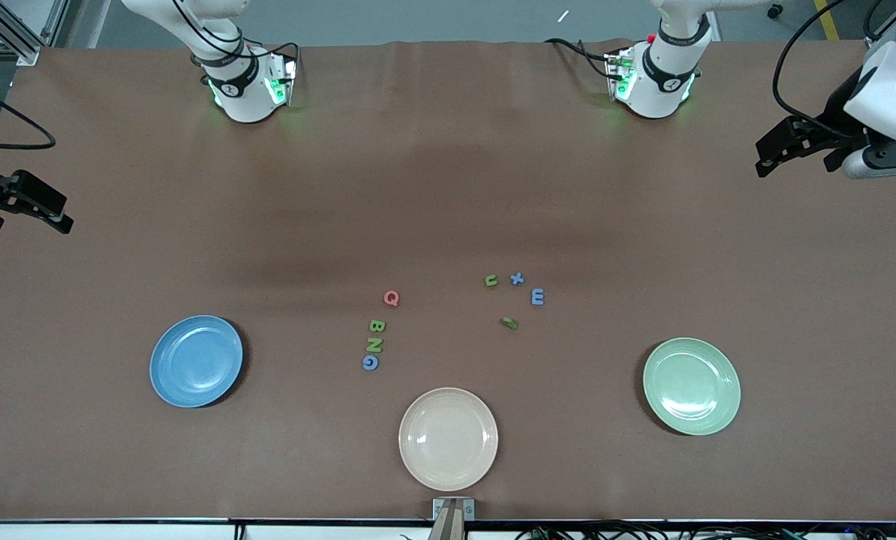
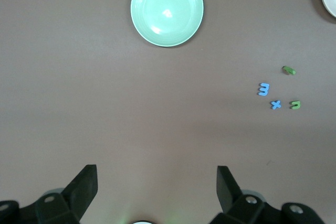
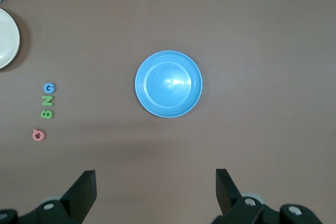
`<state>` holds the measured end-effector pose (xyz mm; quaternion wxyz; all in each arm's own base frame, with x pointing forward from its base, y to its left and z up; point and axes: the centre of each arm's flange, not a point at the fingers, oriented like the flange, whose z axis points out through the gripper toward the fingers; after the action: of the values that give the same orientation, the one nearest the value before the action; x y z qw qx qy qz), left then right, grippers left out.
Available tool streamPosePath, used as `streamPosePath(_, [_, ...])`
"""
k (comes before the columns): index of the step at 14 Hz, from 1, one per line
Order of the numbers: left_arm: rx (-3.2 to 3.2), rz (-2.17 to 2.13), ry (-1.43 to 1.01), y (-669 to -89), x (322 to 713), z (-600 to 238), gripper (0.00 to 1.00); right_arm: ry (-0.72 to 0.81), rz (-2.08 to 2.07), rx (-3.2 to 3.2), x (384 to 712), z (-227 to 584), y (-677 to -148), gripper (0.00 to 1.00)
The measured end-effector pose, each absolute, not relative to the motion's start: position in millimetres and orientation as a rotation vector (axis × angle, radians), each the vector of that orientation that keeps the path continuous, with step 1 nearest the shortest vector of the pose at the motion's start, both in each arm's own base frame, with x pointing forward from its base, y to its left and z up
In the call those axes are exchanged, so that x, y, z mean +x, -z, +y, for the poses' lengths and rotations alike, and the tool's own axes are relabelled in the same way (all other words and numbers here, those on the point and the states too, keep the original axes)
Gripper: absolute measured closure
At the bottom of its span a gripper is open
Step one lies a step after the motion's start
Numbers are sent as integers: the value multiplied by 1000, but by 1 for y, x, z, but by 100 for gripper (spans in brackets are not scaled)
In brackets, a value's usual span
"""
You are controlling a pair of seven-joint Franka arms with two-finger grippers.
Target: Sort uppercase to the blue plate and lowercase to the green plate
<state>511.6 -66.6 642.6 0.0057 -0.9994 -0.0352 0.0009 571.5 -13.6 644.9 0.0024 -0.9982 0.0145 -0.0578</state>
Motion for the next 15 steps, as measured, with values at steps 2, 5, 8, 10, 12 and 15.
streamPosePath(2, [-3128,-111,-6,-643,511,-66,0,181,45,-3131,572,-14,-645,0])
streamPosePath(5, [-3127,-115,-13,-642,511,-65,0,181,45,-3131,572,-14,-645,0])
streamPosePath(8, [-3126,-96,-63,-627,520,-71,0,181,45,-3131,572,-14,-645,0])
streamPosePath(10, [-3124,-72,-139,-599,536,-83,0,181,45,-3131,572,-14,-645,0])
streamPosePath(12, [-3133,-40,-156,-566,556,-107,0,170,40,-3131,573,-12,-642,0])
streamPosePath(15, [-3154,30,-136,-508,579,-150,0,69,-15,-3129,589,8,-607,0])
